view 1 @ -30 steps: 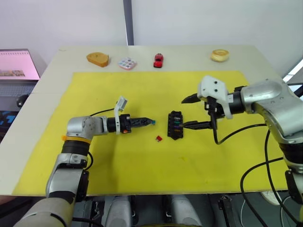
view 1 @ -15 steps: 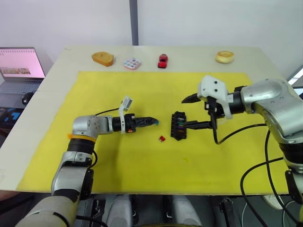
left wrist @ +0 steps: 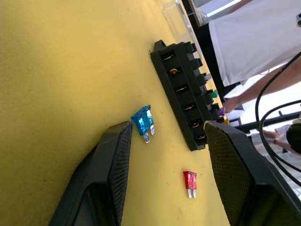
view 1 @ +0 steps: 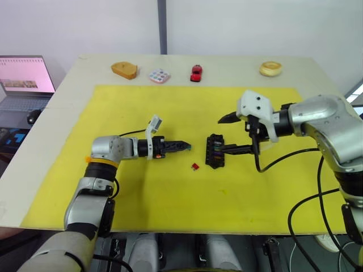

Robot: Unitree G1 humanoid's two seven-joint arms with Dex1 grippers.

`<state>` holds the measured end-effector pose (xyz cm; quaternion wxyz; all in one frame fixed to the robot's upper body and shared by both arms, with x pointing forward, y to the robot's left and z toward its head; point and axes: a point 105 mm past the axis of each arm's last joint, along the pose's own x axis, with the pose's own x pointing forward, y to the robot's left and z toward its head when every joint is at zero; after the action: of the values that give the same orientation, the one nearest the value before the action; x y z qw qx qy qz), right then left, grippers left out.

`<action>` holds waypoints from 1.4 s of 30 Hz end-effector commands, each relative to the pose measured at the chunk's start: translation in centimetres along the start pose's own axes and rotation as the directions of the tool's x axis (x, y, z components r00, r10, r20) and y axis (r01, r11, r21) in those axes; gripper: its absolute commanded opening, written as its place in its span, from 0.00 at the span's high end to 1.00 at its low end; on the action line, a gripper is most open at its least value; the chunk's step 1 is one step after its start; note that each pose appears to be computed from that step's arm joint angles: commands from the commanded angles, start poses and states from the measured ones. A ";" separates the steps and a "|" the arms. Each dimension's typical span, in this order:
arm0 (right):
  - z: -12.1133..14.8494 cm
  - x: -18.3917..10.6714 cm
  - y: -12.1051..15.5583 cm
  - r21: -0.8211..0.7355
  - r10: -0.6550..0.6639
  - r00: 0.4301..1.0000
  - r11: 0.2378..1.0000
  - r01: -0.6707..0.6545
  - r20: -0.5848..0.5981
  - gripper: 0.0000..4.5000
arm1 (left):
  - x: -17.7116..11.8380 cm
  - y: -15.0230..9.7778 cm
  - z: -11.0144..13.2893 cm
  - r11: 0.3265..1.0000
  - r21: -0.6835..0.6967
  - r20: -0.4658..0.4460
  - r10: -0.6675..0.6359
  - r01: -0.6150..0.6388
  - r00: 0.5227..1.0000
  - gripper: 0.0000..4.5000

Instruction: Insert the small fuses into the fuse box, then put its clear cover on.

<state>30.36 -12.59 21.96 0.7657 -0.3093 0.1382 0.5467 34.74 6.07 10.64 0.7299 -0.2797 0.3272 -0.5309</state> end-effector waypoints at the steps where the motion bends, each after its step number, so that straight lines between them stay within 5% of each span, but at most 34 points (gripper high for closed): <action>1: 0.9 -0.7 -0.2 -0.043 -0.028 1.000 0.999 0.028 0.008 0.00 | 0.9 0.0 -0.8 1.000 -0.024 -0.042 -0.010 0.009 0.999 0.45; 3: 0.9 -0.7 -0.2 -0.043 -0.028 1.000 0.999 0.029 0.009 0.00 | 1.0 0.0 -0.9 1.000 -0.020 -0.045 -0.008 0.007 0.999 0.45; 8: 0.9 -0.8 -0.2 -0.043 -0.029 1.000 0.999 0.029 0.007 0.00 | 1.0 0.1 -0.9 1.000 -0.019 -0.047 -0.004 0.003 0.999 0.94; 28: 0.8 -0.7 -0.1 -0.044 -0.029 1.000 0.999 0.029 0.002 0.00 | 1.1 0.3 0.2 0.999 0.039 -0.025 0.020 -0.019 0.999 0.94; 42: 0.8 -0.8 -0.1 -0.042 -0.034 0.999 0.999 0.034 -0.004 0.00 | -0.1 -2.2 -3.1 0.975 0.167 -0.197 -0.110 0.144 0.974 0.94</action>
<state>30.22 -12.59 21.95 0.7657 -0.3139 0.1389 0.5439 31.81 5.83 10.24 0.7011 -0.1750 0.3232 -0.6110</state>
